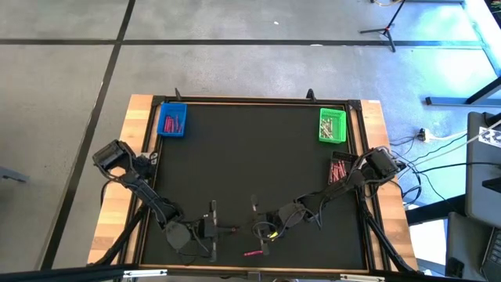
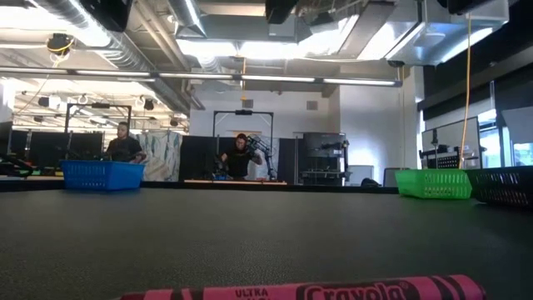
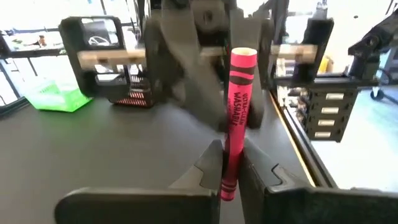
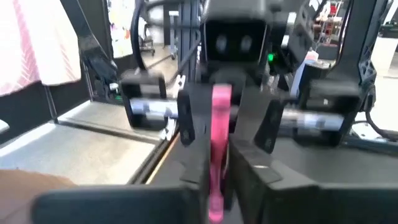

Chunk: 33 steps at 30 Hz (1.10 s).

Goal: Sort crayons
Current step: Put the red crayon into the blue bin

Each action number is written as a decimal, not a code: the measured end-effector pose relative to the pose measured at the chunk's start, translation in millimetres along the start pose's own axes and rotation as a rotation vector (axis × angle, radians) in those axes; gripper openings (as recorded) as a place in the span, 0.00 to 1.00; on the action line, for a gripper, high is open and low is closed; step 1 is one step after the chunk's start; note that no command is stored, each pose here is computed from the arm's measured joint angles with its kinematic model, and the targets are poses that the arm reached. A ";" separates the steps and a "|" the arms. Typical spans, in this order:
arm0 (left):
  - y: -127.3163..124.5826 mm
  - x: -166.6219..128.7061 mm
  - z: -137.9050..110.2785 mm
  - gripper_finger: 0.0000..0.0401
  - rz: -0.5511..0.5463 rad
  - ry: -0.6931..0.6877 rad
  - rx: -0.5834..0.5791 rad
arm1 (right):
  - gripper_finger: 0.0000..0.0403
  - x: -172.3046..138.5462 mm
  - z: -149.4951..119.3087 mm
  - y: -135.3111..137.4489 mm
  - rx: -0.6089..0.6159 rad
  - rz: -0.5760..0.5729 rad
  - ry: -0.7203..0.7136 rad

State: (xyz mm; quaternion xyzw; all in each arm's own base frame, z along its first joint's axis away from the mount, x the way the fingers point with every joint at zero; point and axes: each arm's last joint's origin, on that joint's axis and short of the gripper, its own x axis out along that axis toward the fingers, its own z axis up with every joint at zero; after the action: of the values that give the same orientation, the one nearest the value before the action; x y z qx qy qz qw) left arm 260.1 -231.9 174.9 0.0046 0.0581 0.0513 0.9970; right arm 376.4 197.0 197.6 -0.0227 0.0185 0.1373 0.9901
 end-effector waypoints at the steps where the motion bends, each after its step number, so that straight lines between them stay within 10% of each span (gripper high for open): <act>1: 0.1 0.1 0.6 0.04 0.000 -0.004 -0.005 | 0.15 0.0 -0.8 0.1 -0.002 -0.001 0.009; 11: -1.9 -8.0 -0.5 0.04 0.028 0.030 -0.004 | 0.41 -7.1 0.6 -1.8 0.026 -0.015 0.145; 33: 54.7 -28.4 -12.2 0.04 0.291 0.438 -0.243 | 0.42 -28.3 16.0 -0.3 0.000 -0.032 0.323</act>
State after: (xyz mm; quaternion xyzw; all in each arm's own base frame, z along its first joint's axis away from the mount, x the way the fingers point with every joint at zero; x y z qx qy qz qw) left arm 225.0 -180.4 166.9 -0.1177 0.2643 0.2002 0.9361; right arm 349.8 189.9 214.7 -0.0449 0.1769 0.1162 0.9763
